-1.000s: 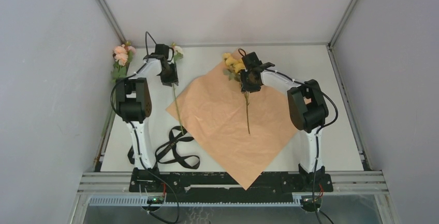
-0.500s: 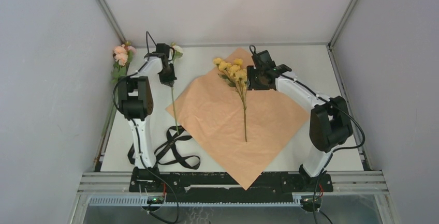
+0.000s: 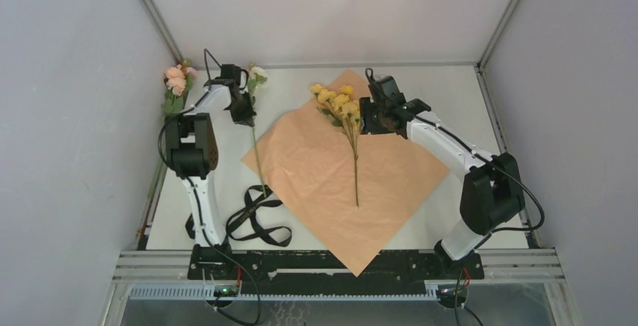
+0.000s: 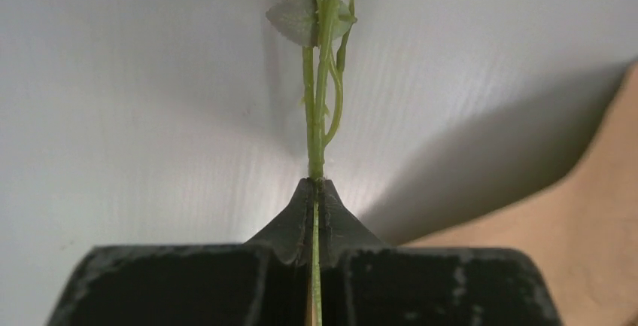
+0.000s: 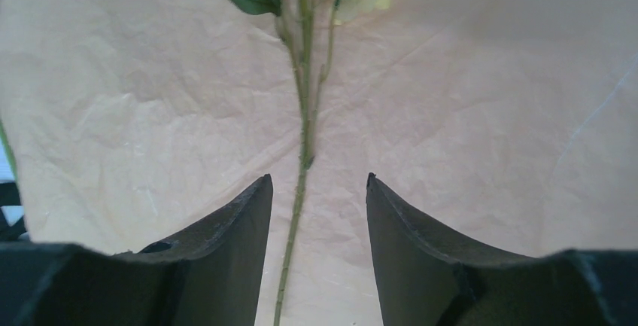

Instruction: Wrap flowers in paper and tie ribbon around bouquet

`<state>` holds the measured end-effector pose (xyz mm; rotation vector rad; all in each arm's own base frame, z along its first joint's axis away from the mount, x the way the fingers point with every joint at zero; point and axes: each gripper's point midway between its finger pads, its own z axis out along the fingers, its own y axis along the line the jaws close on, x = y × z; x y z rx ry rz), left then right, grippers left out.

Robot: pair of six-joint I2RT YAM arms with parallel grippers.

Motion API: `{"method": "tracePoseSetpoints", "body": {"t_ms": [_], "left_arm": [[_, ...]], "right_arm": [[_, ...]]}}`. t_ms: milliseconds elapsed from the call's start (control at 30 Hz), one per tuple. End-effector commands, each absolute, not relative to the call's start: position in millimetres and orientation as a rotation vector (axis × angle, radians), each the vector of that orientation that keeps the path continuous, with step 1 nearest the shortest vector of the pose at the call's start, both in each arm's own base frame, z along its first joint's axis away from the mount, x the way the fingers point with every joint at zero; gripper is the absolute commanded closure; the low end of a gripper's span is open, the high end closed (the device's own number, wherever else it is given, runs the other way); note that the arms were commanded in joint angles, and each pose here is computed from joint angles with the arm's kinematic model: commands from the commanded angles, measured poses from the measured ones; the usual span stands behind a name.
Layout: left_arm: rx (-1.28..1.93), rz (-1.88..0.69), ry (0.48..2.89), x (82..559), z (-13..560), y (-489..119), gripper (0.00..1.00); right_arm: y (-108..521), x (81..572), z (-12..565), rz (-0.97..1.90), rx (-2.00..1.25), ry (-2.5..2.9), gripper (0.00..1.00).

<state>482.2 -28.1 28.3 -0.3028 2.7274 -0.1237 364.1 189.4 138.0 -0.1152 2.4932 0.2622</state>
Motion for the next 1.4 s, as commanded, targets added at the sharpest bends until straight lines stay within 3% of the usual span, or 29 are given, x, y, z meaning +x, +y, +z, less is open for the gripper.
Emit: {"method": "tracePoseSetpoints", "body": {"t_ms": [0,267,400,700,767,867,933,1067,1167,1267,1367], "left_arm": [[-0.385,-0.413,2.554,485.6,93.0,-53.2,1.0],[-0.371,-0.578,2.424,465.4,144.9,-72.7,1.0],[-0.392,-0.635,2.398,440.1,144.2,-85.2,1.0],[-0.472,-0.728,2.4,410.0,116.4,-101.3,1.0],[-0.467,-0.731,2.39,409.6,117.9,-102.5,1.0],[-0.452,-0.718,2.377,410.9,121.3,-101.0,1.0],[-0.442,-0.701,2.373,410.9,122.7,-98.9,1.0],[-0.405,-0.677,2.371,408.5,126.8,-96.0,1.0],[-0.312,-0.599,2.355,411.3,140.7,-85.7,0.98],[-0.197,-0.447,2.324,417.4,167.1,-60.7,0.67],[-0.132,-0.246,2.308,421.0,184.9,-19.6,0.45]], "right_arm": [[232.9,362.0,176.8,0.416,-0.21,2.347,0.42],[389.7,334.8,204.0,1.076,-0.449,2.162,0.29],[445.4,337.4,210.3,1.358,-0.429,2.116,0.1],[515.6,345.3,111.0,1.546,-0.305,2.386,0.13],[523.2,340.4,106.8,1.61,-0.335,2.393,0.16],[530.0,337.5,118.2,1.691,-0.365,2.353,0.3],[532.7,337.0,129.3,1.719,-0.393,2.322,0.49],[526.8,339.5,136.8,1.714,-0.396,2.319,1.0],[514.3,348.3,142.1,1.685,-0.342,2.309,1.0],[499.4,358.6,155.5,1.655,-0.312,2.278,1.0],[488.2,367.6,160.7,1.586,-0.295,2.277,1.0]]}}
